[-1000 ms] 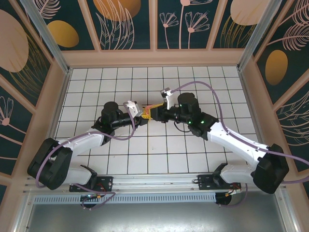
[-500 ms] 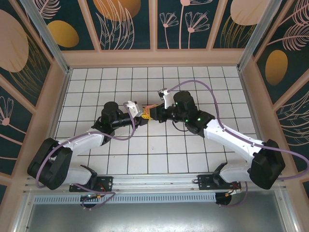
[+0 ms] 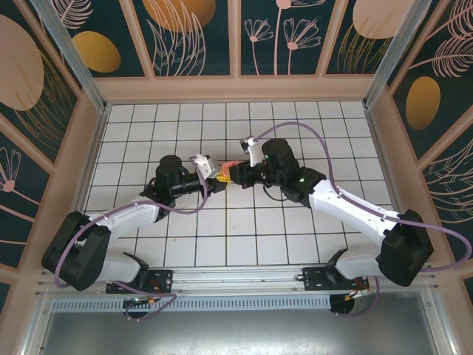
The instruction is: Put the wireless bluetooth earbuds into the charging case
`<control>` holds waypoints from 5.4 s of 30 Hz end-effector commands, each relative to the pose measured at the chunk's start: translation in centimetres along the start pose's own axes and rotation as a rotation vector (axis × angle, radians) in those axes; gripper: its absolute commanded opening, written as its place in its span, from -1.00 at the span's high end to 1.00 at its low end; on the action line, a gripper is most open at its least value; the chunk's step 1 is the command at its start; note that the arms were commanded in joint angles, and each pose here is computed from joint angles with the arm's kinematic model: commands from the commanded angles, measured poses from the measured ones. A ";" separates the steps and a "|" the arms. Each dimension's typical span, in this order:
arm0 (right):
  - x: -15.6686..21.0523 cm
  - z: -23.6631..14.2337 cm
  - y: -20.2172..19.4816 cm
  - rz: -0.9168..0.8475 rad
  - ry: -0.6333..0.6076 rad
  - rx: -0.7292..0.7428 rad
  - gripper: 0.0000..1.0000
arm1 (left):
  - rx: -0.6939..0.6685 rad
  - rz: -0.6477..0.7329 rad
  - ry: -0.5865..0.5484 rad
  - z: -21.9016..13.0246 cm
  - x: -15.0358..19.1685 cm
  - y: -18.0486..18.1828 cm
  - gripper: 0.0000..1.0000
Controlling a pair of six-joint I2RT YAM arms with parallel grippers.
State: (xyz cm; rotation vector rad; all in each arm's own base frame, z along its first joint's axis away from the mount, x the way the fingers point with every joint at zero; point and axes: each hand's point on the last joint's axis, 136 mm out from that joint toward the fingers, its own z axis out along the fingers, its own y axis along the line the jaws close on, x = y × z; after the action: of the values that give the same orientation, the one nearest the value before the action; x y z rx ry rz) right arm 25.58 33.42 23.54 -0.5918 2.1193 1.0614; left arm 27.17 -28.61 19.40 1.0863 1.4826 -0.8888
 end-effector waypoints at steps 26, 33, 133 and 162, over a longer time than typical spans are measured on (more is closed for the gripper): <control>-4.5 -9.0 0.3 -0.097 -0.304 -0.087 0.11 | 0.136 0.020 -0.127 0.1 -3.9 -2.5 0.59; -4.2 -7.6 0.9 -0.033 -0.250 -0.247 -0.12 | 0.173 -0.003 -0.148 0.2 -4.6 -2.9 0.58; 1.9 -7.2 -0.9 -0.550 -0.185 -0.261 0.82 | 0.077 -0.073 -0.118 -0.6 -5.1 -2.1 -0.98; 3.9 -0.3 -10.5 0.205 0.080 0.069 0.84 | -0.632 -0.470 -0.126 -4.9 1.2 7.9 -0.98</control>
State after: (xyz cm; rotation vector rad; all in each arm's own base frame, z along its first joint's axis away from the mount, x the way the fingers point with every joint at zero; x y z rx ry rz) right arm 29.07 26.11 14.82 -0.4510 2.2888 1.0346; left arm 32.61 -22.76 18.86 0.3088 1.7842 -0.7462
